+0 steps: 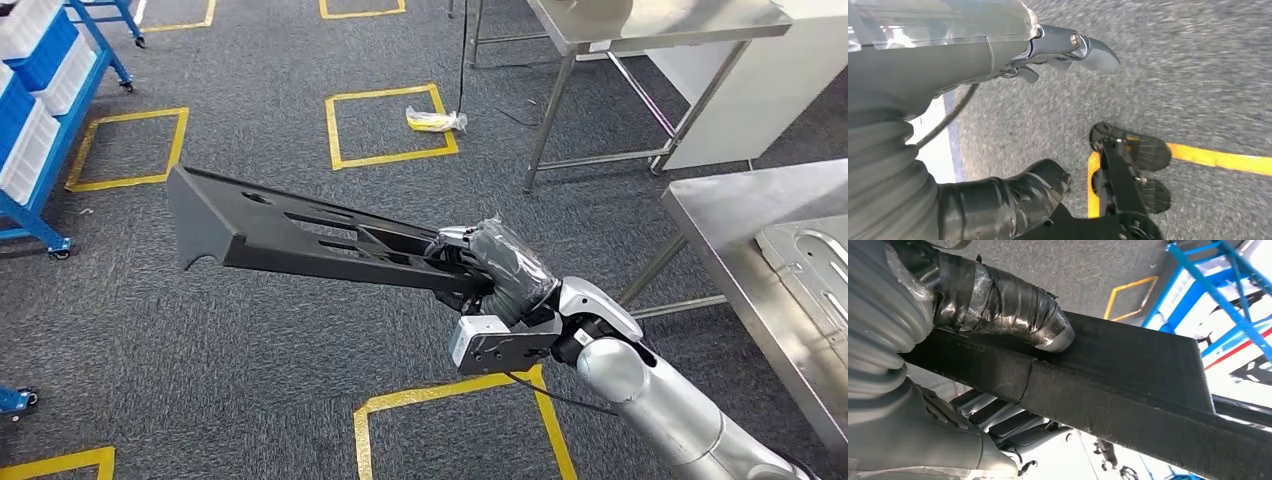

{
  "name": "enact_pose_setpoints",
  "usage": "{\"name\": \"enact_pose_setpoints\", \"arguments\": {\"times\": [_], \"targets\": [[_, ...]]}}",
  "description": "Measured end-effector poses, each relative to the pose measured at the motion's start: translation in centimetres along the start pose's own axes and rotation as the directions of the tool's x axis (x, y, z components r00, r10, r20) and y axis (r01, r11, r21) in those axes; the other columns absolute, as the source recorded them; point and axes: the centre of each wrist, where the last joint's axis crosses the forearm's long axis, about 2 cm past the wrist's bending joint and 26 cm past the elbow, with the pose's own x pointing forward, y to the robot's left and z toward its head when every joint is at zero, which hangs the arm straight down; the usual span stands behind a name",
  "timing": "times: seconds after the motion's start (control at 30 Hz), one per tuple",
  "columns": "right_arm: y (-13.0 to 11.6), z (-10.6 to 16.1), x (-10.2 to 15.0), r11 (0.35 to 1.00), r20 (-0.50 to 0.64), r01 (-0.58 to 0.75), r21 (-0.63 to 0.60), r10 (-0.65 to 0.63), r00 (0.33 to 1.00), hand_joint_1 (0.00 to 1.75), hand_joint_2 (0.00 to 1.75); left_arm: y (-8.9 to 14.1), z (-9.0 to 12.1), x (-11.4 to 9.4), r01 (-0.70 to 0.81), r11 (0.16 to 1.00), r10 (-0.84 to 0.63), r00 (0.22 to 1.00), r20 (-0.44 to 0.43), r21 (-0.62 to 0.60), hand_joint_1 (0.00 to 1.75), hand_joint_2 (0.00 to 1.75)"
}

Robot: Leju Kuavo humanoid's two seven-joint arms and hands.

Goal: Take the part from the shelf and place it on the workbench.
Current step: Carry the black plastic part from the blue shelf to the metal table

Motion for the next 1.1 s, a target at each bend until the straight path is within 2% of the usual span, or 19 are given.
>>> {"name": "enact_pose_setpoints", "arguments": {"times": [0.33, 0.47, 0.6, 0.67, 0.9, 1.1], "targets": [[-0.1, 0.4, -0.3, 0.999, -0.029, -0.034, 0.011, 0.035, 0.999, 1.75, 1.75, -0.2, 0.0, -0.1, -0.005, 1.000, 0.005, 1.000, -0.006, -0.005, 0.00, 1.75], [-0.5, 0.6, -0.6, 0.992, -0.058, -0.127, 0.012, 0.128, 0.990, 1.75, 1.75, -0.2, 0.0, -0.1, -0.004, 1.000, 0.004, 1.000, -0.011, -0.009, 0.00, 1.75], [-1.5, 1.2, -1.4, 0.932, -0.134, -0.361, 0.020, 0.361, 0.923, 1.75, 1.75, -0.2, 0.0, 0.1, 0.004, 1.000, -0.004, 1.000, -0.022, -0.016, 0.00, 1.75], [-2.4, 1.6, -2.1, 0.898, -0.167, -0.438, 0.031, 0.437, 0.884, 1.75, 1.75, -0.2, 0.0, 0.1, 0.007, 1.000, -0.007, 1.000, -0.026, -0.019, 0.00, 1.75], [-4.2, 3.1, -4.2, 0.840, -0.252, -0.536, 0.084, 0.538, 0.805, 1.75, 1.75, -0.1, 0.0, -0.2, 0.005, 1.000, -0.006, 0.999, -0.040, -0.029, 0.00, 1.75], [-5.7, 4.2, -5.0, 0.797, -0.300, -0.596, 0.099, 0.595, 0.746, 1.75, 1.75, 0.0, 0.0, -0.2, 0.001, 1.000, -0.003, 0.999, -0.046, -0.031, 0.00, 1.75]]}}
